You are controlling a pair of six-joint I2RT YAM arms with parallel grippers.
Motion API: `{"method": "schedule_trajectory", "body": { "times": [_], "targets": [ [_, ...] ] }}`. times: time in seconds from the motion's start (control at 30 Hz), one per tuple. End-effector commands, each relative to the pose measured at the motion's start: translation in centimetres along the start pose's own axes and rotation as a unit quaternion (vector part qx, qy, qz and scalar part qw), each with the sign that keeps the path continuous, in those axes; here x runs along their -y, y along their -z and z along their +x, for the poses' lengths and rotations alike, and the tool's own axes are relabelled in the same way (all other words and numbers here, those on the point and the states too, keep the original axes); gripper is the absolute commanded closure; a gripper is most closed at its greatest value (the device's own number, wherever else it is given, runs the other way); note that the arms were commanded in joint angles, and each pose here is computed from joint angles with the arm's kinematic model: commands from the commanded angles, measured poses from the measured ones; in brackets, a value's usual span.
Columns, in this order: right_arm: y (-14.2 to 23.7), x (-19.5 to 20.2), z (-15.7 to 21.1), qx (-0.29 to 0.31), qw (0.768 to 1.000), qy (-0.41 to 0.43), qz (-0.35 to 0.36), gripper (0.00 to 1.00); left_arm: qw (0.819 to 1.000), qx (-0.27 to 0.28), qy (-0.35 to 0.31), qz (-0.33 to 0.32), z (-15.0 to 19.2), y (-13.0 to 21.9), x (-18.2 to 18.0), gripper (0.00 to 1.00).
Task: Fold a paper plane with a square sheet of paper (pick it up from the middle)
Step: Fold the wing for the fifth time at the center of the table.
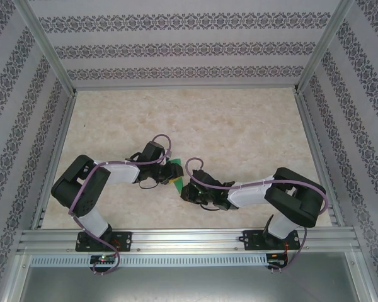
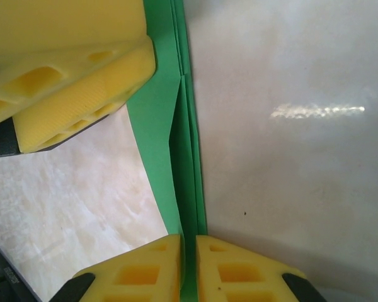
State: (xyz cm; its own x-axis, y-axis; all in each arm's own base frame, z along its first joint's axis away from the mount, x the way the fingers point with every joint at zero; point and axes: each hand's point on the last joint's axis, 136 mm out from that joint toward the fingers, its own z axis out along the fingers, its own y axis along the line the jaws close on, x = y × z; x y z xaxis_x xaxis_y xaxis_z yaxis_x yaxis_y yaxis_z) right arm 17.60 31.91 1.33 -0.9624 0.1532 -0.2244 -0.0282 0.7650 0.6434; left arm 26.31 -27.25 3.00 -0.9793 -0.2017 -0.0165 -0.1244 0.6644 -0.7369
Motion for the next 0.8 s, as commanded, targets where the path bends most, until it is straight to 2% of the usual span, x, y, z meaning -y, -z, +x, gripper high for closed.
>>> {"method": "schedule_trajectory", "body": {
  "times": [0.0, 0.1, 0.33, 0.4, 0.5, 0.6, 0.67, 0.7, 0.77],
  "targets": [
    [0.6, 4.8, 3.9, -0.069, 0.995, -0.002, 0.079, 0.89, 0.999, 0.012, 0.000, -0.030, -0.8, -0.2, -1.5, 0.61],
    [0.6, 5.1, 4.1, -0.067, 0.995, -0.009, 0.076, 0.95, 0.999, 0.009, 0.001, -0.032, -0.7, -0.4, -1.6, 0.61],
    [-0.2, 5.5, 4.5, -0.081, 0.993, -0.012, 0.079, 0.96, 1.000, 0.002, 0.002, -0.026, -0.6, -0.6, -1.4, 0.62],
    [0.1, 4.9, 4.0, -0.070, 0.995, -0.005, 0.073, 0.89, 1.000, -0.001, 0.004, -0.031, -0.5, -0.6, -1.7, 0.62],
    [1.5, 3.3, 2.1, -0.027, 0.998, 0.016, 0.057, 0.81, 0.999, -0.004, 0.004, -0.033, -0.3, -0.6, -1.8, 0.62],
    [3.8, 2.4, 0.1, 0.021, 0.998, 0.033, 0.055, 0.77, 0.999, -0.005, 0.002, -0.038, -0.3, -0.6, -2.0, 0.63],
    [5.0, 1.3, -0.8, 0.038, 0.997, 0.051, 0.038, 0.70, 0.999, -0.007, 0.002, -0.038, -0.3, -0.7, -2.0, 0.63],
    [5.4, 0.5, -0.9, 0.038, 0.997, 0.065, 0.023, 0.70, 0.999, -0.007, 0.002, -0.038, -0.3, -0.7, -2.0, 0.63],
    [5.7, -1.1, -0.9, 0.030, 0.996, 0.089, -0.002, 0.78, 0.999, -0.008, 0.003, -0.037, -0.3, -0.8, -2.0, 0.63]
  ]
}}
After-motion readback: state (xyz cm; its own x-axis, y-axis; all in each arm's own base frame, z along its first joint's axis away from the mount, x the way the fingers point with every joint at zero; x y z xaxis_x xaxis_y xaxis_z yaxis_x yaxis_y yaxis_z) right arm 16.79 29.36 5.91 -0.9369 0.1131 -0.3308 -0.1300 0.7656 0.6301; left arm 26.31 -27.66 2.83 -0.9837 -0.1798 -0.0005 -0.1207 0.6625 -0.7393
